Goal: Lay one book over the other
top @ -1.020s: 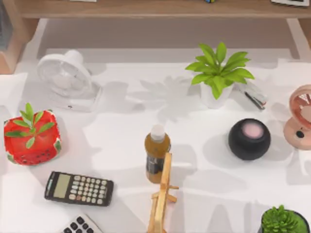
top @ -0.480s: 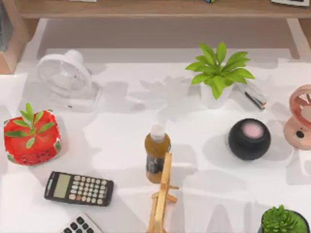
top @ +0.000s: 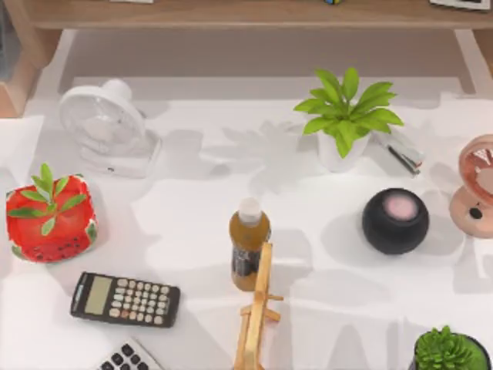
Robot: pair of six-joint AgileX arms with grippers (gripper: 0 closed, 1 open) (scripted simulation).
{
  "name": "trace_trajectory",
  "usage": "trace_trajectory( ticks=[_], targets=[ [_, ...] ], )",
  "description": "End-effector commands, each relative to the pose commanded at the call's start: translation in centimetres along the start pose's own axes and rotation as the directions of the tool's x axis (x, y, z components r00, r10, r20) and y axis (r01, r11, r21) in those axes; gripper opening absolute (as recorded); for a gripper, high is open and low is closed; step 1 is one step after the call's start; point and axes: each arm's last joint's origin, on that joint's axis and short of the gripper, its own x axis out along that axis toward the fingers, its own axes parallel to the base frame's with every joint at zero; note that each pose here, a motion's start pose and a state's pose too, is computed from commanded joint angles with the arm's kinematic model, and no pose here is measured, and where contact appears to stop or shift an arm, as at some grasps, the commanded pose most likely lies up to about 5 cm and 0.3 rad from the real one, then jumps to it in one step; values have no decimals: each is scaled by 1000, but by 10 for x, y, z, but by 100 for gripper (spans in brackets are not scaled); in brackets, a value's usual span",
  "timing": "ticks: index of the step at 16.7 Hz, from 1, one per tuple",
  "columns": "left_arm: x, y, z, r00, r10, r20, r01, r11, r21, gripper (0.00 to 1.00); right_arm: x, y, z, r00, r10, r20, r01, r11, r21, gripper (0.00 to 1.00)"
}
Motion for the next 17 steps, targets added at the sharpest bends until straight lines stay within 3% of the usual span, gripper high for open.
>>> trace_trajectory(
  ticks=[14,17],
  targets=[
    [-9,-1,10,1000,-1,2,1,1000,4,0,0,0,0,1000,0,0,0,1000,0,100],
    [-18,1,20,1000,-7,13,6,998,70,0,0,0,0,1000,0,0,0,1000,0,100]
  ],
)
